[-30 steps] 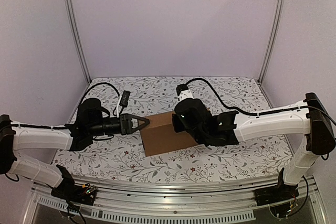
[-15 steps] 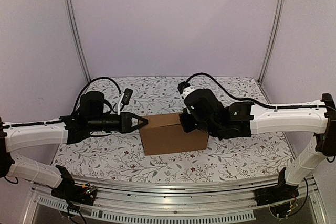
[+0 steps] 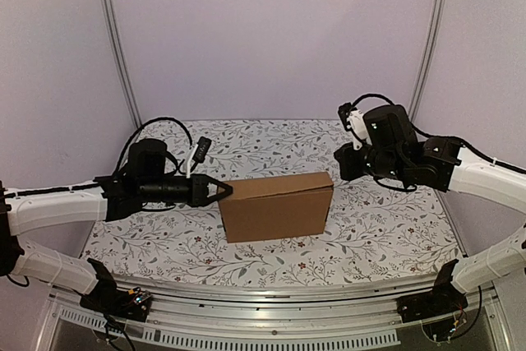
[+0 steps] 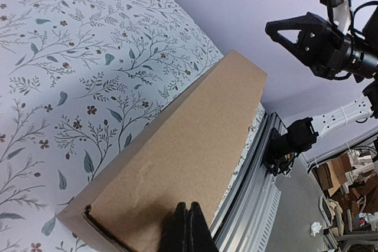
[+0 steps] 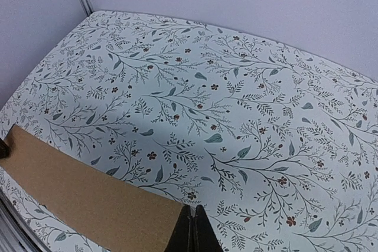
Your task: Fold the paper box
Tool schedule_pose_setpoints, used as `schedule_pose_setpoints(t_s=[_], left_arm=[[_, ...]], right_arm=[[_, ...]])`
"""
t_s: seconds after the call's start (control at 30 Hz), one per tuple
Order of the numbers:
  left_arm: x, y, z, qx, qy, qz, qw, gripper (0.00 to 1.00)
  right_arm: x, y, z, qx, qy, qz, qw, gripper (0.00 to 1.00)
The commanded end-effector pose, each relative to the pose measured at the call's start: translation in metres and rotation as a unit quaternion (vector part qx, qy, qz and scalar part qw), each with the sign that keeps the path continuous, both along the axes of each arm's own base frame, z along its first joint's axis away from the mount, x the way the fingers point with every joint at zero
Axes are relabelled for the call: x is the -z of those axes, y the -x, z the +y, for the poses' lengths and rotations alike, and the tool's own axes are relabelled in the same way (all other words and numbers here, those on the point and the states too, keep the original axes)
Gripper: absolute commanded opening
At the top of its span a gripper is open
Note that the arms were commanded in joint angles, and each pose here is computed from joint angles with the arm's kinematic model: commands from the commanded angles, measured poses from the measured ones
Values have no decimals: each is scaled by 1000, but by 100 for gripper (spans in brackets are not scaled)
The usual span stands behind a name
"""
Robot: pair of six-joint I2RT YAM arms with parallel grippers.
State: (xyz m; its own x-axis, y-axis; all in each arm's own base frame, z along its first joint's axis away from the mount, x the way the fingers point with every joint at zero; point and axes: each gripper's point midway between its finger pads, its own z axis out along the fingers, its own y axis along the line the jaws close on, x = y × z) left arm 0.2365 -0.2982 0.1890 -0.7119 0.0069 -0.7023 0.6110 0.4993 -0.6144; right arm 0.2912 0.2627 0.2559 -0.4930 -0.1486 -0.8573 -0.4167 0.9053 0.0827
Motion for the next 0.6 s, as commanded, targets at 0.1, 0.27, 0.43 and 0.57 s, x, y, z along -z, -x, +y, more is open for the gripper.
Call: schedule_pose_setpoints(t_s=[0.1, 0.27, 0.43, 0.57], left_arm=[[66, 14, 23, -17, -103, 81, 991, 0], [65, 14, 24, -18, -104, 82, 991, 0], [66, 14, 24, -19, -106, 83, 991, 0], [67, 13, 24, -20, -107, 84, 991, 0]], right_arm=[[28, 16, 5, -61, -43, 96, 993, 0], [12, 21, 12, -86, -68, 98, 989, 0], [18, 26, 15, -96, -72, 115, 986, 0], [54, 29, 11, -84, -56, 145, 984, 0]])
